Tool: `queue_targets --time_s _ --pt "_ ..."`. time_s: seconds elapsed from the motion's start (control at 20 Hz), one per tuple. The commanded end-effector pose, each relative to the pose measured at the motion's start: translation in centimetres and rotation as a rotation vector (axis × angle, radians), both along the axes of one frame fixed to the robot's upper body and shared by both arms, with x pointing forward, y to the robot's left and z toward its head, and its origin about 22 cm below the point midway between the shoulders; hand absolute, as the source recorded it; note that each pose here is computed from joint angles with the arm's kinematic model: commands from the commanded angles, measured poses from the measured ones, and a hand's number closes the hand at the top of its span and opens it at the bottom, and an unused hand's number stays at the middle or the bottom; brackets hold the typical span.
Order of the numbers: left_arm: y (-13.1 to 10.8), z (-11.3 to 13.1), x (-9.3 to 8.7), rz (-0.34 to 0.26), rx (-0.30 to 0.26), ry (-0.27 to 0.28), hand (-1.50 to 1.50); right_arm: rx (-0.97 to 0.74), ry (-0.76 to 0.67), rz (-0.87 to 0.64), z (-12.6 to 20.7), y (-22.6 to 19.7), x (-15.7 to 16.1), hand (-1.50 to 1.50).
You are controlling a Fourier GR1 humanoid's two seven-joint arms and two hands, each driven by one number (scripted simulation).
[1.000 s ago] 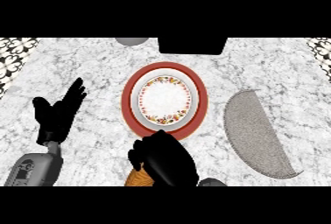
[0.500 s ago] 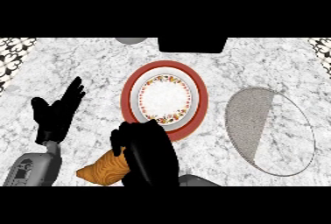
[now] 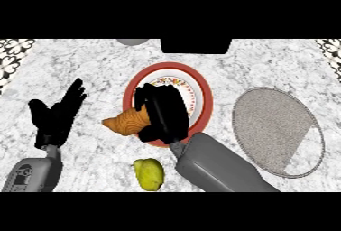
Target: Pick the croissant from the placemat and place it in the plate
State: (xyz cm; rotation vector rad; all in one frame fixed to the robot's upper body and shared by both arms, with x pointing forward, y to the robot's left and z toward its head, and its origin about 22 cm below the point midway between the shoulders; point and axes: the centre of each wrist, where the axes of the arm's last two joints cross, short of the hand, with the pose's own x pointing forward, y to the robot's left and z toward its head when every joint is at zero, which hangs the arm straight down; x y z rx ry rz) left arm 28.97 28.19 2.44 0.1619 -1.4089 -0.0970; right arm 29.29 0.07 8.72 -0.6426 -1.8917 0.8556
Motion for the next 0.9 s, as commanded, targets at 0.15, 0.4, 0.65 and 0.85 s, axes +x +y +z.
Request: queue_targets --time_s 0.15,0.4,0.65,0.85 --pt "1.1 0.1 -0.2 0.001 0.003 -0.003 0.00 -0.156 0.121 0.000 -2.4 -3.0 5.4 1.50" --pt "0.1 -1.1 -0.2 0.003 0.012 -0.002 0.00 -0.053 0.322 0.039 -4.8 -4.7 7.0 -1.50" --pt "-0.7 -1.0 0.0 -0.015 -0.006 -0.002 0.00 -0.049 0.256 0.170 -5.2 -5.5 8.8 -1.50" --pt "-0.5 -0.6 -0.2 0.015 0.015 0.004 0.00 0.074 0.077 0.246 -2.8 -5.9 8.3 -1.50"
